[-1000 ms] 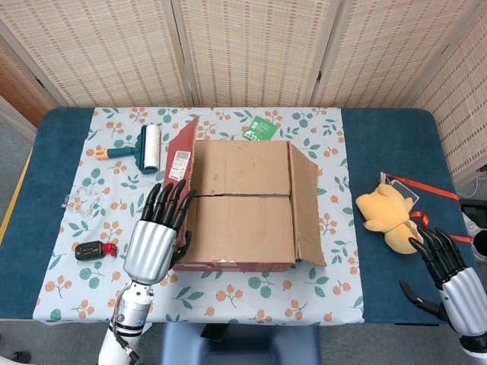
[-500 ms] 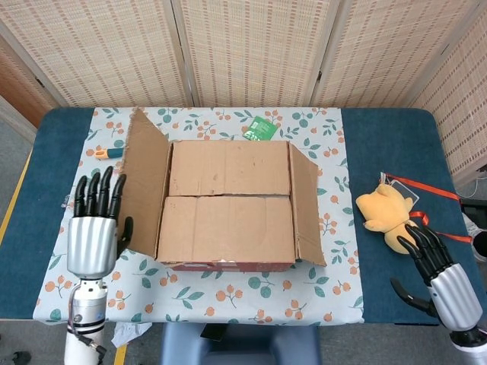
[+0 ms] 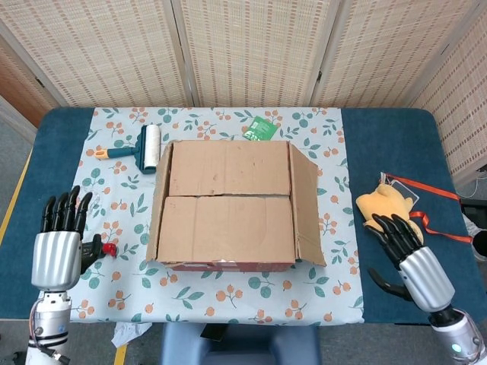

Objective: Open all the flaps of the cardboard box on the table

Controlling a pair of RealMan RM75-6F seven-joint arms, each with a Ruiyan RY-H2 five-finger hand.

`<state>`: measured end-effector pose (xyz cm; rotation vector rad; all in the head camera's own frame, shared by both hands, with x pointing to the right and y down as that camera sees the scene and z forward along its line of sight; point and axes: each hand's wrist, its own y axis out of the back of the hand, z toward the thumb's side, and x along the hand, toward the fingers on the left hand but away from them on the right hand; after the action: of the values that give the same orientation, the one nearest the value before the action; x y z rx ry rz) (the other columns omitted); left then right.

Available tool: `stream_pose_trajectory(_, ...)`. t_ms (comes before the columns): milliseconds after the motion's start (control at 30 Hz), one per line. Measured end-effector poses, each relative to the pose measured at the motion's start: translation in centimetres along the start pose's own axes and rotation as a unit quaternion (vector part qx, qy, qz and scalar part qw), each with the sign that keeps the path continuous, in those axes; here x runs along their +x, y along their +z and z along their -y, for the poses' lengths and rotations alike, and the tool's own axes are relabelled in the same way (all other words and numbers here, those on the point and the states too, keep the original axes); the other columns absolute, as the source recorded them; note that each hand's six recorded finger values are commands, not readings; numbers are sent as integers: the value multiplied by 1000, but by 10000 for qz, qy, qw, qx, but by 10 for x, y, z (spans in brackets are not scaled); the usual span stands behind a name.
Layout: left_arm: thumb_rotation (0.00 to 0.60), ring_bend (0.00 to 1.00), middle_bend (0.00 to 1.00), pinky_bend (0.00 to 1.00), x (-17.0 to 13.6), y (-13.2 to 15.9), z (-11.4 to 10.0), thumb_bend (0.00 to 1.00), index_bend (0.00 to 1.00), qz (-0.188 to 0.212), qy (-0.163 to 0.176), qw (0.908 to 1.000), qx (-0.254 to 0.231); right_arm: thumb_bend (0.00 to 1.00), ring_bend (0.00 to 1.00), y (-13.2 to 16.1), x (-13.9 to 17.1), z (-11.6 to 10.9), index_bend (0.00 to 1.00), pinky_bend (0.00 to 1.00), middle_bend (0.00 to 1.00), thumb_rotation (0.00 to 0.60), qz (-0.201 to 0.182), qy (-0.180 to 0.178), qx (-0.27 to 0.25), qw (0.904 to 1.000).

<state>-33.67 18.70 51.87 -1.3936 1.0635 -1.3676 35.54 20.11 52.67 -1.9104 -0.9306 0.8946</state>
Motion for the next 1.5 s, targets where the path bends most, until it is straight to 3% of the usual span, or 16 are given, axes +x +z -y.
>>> stream_pose_trajectory(167, 600, 0, 0, 0, -18, -11, 10, 461, 0, 85, -218, 9982, 554, 412, 0, 13, -40, -4, 0, 0, 0, 600, -179, 596, 116, 9980)
stream_pose_trajectory(400, 600, 0, 0, 0, -29, -44, 24, 420, 0, -47, -366, 9982, 479, 411, 0, 36, -98, -3, 0, 0, 0, 600, -259, 1270, 451, 9905)
stream_pose_trajectory(567, 600, 0, 0, 0, -34, -75, 24, 419, 0, -409, -160, 9981, 428, 411, 0, 55, -140, -6, 0, 0, 0, 600, -353, 1225, 771, 9888)
stream_pose_trajectory(800, 600, 0, 0, 0, -43, -96, 27, 412, 0, -598, -65, 9979, 222, 412, 0, 79, -178, 10, 0, 0, 0, 600, -451, 1393, 1059, 9835)
stream_pose_trajectory(1100, 600, 0, 0, 0, -44, -111, 26, 407, 0, -514, -69, 9987, -3, 411, 0, 101, -214, 40, 0, 0, 0, 600, -460, 1457, 1348, 9790)
stream_pose_trajectory(1500, 600, 0, 0, 0, -42, -118, 27, 391, 0, -323, -441, 9982, -249, 411, 0, 113, -246, 67, 0, 0, 0, 600, -454, 1398, 1760, 9734)
